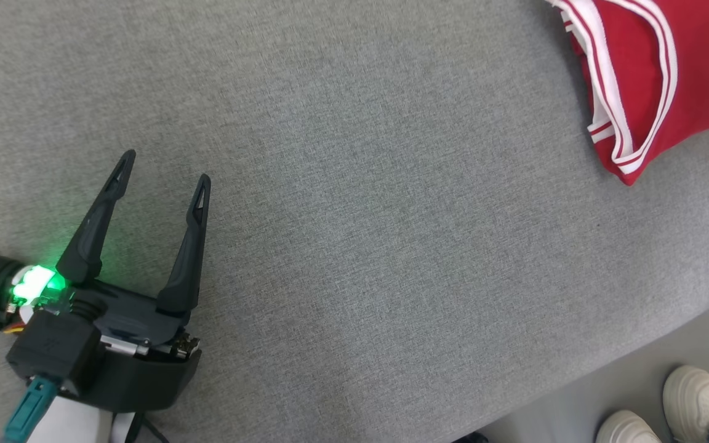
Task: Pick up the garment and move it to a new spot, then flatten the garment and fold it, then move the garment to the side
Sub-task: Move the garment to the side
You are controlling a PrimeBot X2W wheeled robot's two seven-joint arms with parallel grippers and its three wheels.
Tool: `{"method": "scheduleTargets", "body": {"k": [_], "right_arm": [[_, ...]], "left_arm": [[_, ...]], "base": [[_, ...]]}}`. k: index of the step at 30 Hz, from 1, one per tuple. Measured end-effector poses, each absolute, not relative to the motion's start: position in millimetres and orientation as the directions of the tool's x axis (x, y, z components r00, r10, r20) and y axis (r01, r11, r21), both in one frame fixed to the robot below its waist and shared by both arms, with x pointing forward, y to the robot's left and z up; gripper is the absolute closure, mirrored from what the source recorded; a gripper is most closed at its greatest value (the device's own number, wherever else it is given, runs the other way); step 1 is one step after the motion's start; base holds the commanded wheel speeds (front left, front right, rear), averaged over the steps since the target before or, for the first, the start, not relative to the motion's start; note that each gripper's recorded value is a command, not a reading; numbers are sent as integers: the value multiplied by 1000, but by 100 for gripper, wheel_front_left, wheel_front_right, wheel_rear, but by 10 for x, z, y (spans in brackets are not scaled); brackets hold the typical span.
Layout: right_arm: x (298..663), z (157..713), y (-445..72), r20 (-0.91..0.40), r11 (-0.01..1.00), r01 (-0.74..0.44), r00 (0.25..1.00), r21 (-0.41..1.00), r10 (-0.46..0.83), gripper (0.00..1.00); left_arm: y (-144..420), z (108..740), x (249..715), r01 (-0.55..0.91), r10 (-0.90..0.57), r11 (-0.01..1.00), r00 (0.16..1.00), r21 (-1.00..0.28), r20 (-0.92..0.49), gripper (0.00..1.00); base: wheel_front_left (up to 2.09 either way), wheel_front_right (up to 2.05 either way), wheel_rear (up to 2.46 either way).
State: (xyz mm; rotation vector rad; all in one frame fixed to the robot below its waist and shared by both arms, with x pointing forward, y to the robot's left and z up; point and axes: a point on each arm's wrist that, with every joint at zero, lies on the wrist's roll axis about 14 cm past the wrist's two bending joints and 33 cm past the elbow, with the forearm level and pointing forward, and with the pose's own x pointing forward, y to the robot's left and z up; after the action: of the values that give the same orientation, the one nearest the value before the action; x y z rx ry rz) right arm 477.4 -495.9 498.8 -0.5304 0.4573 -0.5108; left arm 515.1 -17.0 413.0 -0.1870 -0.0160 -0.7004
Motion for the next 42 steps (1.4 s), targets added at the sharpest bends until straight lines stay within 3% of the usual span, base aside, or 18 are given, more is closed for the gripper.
{"method": "scheduleTargets", "body": {"k": [11, 20, 31, 42], "right_arm": [[4872, 5343, -4477, -86, 823, 311, 914, -475, -395, 0], [4624, 5503, -3748, 25, 933, 210, 977, -292, -212, 0], [4249, 5540, -3010, 76, 992, 72, 995, -103, -64, 0], [3959, 5632, -2568, 119, 999, -29, 992, -25, 32, 0]], "left_arm": [[139, 4264, 5132, 531, -528, 828, 847, -180, 68, 0], [674, 4475, 4880, 356, -358, 914, 933, -197, 22, 0], [1375, 4836, 4329, 165, -161, 976, 986, -140, 43, 0], [1832, 5050, 3808, 35, -23, 990, 996, -139, 81, 0]], "base": [[0, 0, 0], [0, 0, 0], [0, 0, 0], [0, 0, 0]]}}
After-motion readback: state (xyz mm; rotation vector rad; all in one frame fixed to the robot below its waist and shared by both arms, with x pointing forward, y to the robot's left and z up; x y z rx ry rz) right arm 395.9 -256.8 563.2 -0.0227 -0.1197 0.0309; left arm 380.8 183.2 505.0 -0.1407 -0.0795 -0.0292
